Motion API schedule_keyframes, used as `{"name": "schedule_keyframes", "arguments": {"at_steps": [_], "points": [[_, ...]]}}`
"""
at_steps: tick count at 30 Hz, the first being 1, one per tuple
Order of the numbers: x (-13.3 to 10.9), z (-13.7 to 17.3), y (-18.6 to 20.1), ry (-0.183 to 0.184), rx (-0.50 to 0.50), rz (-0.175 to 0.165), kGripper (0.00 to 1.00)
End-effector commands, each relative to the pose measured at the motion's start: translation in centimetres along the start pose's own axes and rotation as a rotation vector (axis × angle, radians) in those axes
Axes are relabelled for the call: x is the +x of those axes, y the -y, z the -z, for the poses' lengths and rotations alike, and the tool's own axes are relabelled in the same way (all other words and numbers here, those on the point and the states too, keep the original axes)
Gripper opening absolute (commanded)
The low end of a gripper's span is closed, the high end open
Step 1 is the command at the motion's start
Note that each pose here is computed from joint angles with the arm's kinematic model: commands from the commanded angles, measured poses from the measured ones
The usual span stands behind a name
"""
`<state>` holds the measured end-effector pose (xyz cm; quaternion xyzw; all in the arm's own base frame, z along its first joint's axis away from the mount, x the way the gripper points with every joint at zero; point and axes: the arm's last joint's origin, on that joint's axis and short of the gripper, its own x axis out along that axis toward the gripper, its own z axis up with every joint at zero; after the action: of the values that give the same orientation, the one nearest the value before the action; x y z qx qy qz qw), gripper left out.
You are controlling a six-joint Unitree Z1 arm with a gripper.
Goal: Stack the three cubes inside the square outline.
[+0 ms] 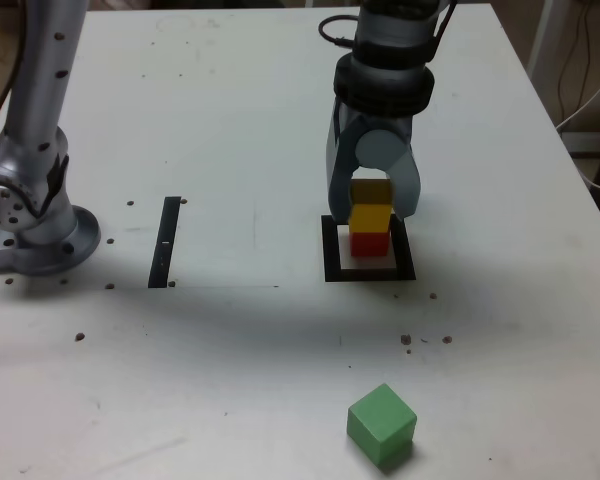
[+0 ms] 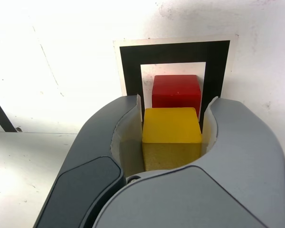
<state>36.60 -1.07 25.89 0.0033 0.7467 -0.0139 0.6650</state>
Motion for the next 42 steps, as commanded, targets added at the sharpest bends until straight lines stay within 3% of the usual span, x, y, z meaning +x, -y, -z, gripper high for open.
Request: {"name": "schedule_keyframes", "arguments": {"at_steps": [1, 21, 31, 33, 38, 42], "points": [[0.09, -0.04, -0.06, -0.004, 0.000, -0.003, 0.29], [0.14, -0.09, -0.35, 0.000, -0.006, -0.016, 0.40], [0.27, -0.09, -0.40, -0.001, -0.006, -0.022, 0.54], [0.34, -0.11, -0.42, 0.000, -0.006, -0.026, 0.61], [0.43, -0.19, -0.47, 0.008, -0.006, -0.034, 0.93], [0.36, -0.21, -0.48, 0.011, -0.006, -0.039, 1.00]]}}
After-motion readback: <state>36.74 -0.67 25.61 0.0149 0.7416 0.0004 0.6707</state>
